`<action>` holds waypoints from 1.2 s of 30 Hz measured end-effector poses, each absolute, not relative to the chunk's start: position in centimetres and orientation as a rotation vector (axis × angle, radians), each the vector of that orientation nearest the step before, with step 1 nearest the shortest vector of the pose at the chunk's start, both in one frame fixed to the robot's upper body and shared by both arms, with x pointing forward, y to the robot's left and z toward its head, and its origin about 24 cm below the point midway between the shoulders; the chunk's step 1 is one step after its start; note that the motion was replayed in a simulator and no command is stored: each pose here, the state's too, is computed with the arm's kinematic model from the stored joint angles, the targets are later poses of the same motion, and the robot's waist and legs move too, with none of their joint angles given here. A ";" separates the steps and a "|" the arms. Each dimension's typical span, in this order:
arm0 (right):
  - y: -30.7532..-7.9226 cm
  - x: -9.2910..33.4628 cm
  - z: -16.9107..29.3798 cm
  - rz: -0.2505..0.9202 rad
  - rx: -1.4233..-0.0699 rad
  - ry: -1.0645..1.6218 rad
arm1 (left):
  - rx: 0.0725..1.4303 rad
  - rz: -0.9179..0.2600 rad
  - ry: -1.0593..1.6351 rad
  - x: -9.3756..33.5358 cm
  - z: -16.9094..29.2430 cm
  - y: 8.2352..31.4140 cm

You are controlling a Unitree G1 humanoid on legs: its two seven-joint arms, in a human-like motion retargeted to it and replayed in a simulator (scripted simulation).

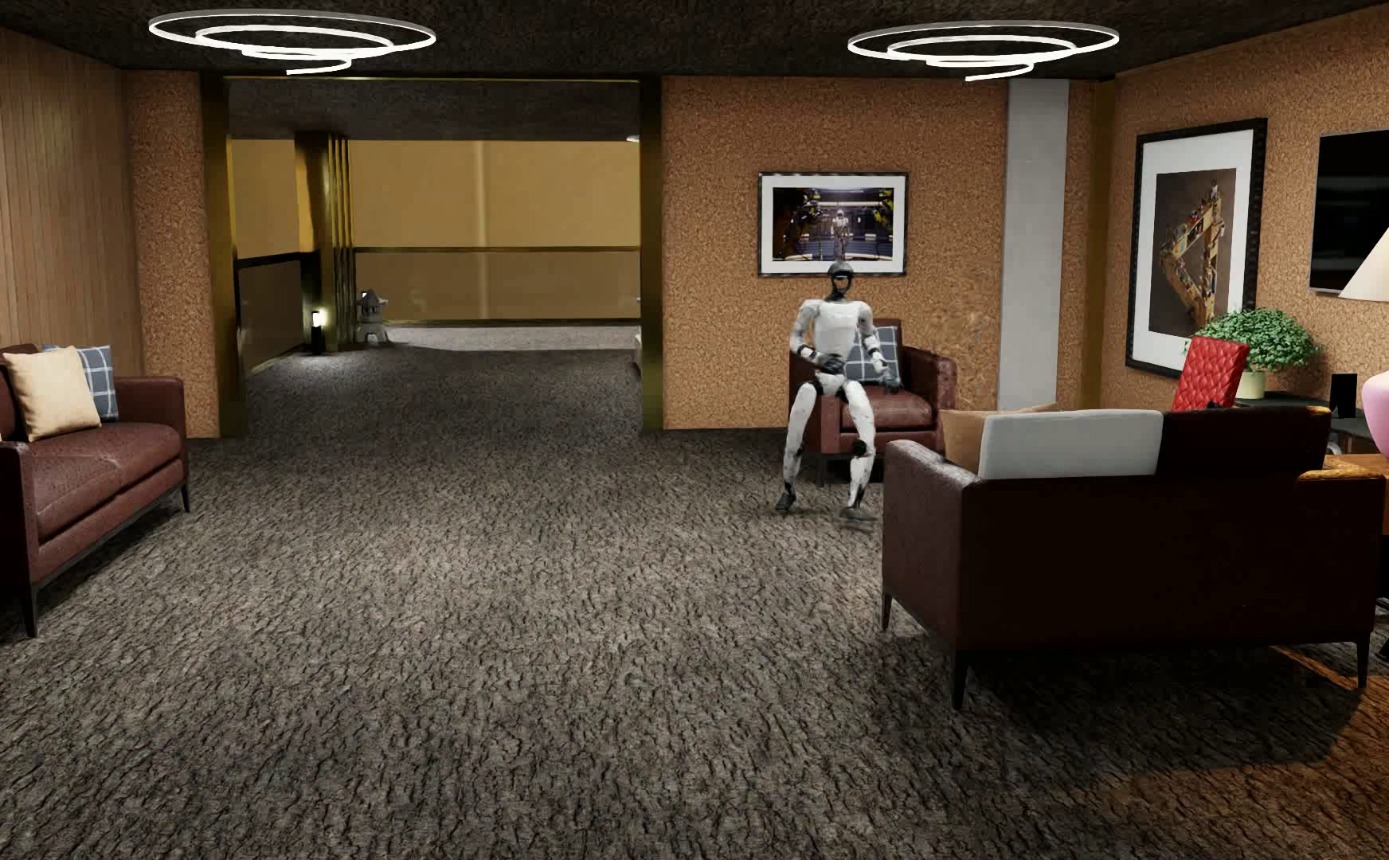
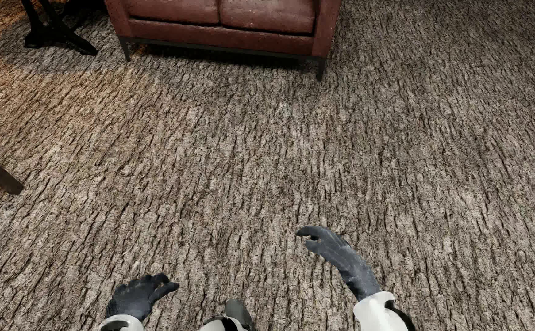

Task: Go to the chair

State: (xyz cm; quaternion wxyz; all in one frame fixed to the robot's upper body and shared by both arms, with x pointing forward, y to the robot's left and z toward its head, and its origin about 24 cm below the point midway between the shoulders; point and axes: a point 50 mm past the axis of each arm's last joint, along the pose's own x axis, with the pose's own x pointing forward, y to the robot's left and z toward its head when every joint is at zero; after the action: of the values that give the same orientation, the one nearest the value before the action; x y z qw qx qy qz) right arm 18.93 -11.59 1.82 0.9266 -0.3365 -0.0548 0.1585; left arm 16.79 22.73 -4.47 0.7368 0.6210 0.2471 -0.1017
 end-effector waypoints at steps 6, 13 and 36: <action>-13.9 16.7 -2.3 0.187 -0.883 0.123 | 1.270 -0.100 0.668 14.5 -5.4 23.6; -19.2 12.0 -5.2 0.037 -0.839 0.458 | 1.091 -0.393 0.436 19.6 -5.8 14.6; -22.7 9.7 -13.6 0.038 -0.755 1.072 | 0.907 -0.366 1.326 5.5 -15.4 21.1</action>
State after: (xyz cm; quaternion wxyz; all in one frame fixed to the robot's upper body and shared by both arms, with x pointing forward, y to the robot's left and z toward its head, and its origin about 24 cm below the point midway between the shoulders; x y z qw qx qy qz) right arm 9.74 -22.70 -13.56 0.7924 -0.3510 0.4985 0.0178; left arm 5.46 21.05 -15.42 0.6794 0.4039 0.5905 -0.1631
